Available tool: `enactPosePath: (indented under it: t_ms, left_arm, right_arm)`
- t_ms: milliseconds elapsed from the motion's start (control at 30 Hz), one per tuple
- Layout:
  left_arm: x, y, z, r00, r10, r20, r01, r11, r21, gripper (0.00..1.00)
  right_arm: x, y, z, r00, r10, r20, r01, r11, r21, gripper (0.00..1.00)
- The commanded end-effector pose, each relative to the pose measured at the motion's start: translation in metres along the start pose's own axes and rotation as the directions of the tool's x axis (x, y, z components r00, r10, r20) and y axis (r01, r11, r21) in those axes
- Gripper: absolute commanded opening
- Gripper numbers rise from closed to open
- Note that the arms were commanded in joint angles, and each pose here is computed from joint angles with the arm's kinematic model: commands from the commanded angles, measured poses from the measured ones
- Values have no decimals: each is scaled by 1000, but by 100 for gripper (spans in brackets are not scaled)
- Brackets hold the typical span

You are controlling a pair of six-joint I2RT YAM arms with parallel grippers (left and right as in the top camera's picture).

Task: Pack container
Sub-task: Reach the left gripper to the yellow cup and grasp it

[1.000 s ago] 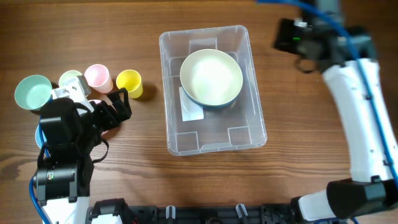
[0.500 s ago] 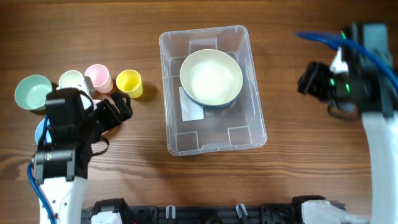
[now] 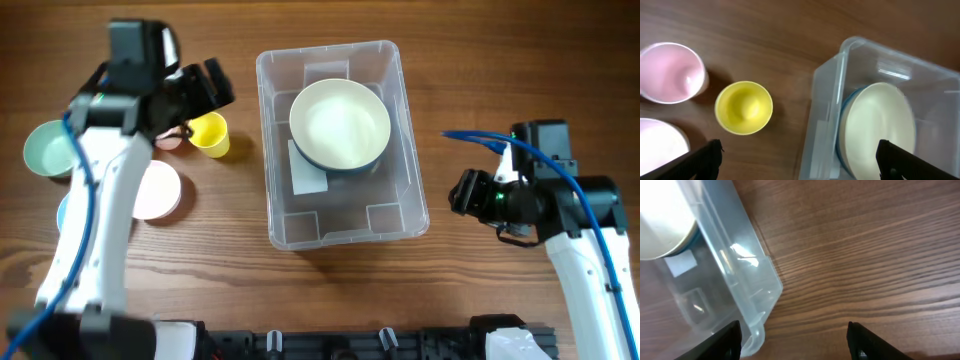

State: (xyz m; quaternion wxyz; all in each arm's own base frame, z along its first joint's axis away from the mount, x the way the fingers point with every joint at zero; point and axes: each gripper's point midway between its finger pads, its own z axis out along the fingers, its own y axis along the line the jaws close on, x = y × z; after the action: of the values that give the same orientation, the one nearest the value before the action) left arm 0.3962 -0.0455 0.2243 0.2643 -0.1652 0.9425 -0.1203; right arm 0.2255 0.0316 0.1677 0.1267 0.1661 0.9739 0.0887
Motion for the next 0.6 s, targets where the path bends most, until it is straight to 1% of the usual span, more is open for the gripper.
enactPosePath:
  t_ms: [0,133,300,433,567]
  left_arm:
    - [9,6,36,996,12,-85,-17,998,-60,100]
    - [20,15,64,987,0,-158,-16,995,-97,100]
    - [26,24,84,981,-8,-195,-19,991,-136,100]
    - [37,34,111,969,-24,-246,-21,984,-178,100]
    - [38,38,139,967,-26,-254,-21,983,-182,100]
  right_arm:
    - [0,3,8,1000,-14,-24,14,1000,-12,68]
    - [-2,4,11,999,-39,-24,39,999,-12,68]
    - [-3,4,11,999,-39,-22,39,999,-13,68]
    - [-2,4,11,999,-39,-25,38,999,-12,68]
    - [-2,4,11,999,-38,-26,38,999,-12,68]
